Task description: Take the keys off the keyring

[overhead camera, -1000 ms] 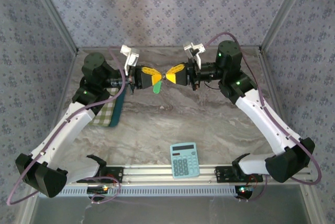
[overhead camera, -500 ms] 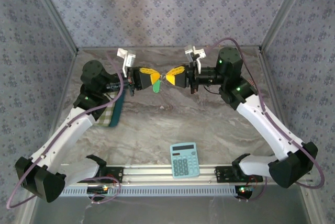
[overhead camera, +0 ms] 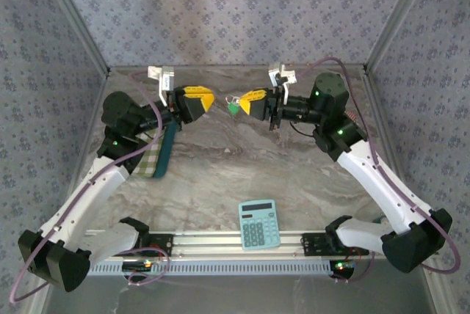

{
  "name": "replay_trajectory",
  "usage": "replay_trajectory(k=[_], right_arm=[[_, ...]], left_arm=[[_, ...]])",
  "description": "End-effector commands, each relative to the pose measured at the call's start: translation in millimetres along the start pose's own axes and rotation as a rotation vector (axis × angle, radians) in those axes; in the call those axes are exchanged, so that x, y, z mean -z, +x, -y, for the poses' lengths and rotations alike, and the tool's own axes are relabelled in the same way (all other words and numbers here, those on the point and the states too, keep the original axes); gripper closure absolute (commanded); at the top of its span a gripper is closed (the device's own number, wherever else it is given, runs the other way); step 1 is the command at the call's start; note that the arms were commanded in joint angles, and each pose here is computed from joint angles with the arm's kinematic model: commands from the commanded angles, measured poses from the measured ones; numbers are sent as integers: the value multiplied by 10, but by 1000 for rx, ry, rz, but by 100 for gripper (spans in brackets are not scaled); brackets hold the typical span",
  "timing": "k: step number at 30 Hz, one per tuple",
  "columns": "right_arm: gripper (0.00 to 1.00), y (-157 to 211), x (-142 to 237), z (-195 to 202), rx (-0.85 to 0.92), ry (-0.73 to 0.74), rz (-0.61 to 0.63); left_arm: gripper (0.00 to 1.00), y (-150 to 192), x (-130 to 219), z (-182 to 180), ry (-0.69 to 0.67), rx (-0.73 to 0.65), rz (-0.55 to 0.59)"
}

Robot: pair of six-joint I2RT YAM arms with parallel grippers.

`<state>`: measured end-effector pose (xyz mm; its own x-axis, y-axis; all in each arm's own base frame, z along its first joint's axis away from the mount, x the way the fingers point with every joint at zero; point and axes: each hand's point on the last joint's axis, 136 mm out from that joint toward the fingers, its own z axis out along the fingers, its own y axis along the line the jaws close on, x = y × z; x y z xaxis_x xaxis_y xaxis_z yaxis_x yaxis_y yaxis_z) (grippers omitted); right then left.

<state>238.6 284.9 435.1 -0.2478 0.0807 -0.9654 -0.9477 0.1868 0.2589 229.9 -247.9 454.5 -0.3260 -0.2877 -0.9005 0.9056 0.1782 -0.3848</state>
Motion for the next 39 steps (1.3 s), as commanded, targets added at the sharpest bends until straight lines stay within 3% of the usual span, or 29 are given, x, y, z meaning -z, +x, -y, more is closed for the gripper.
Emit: replay_trajectory(k=[1,11,27,33,39], right_arm=[[100,-116,52,28,30,31,4],[100,-10,68,125,-13,3,-88],[100,29,15,-39,-26,-112,-117],[100,44,-10,-92,-29,-135,-124],[100,35,-28,-117,-31,-147,-127]], left_arm=[[65,1,54,22,-26,-42,-3],[49,41,5,30,-13,-86,-107],[38,196,-278,8,81,-60,-261],[39,251,-341,54,118,-56,-298],[54,280,-359,88,140,-52,-310]])
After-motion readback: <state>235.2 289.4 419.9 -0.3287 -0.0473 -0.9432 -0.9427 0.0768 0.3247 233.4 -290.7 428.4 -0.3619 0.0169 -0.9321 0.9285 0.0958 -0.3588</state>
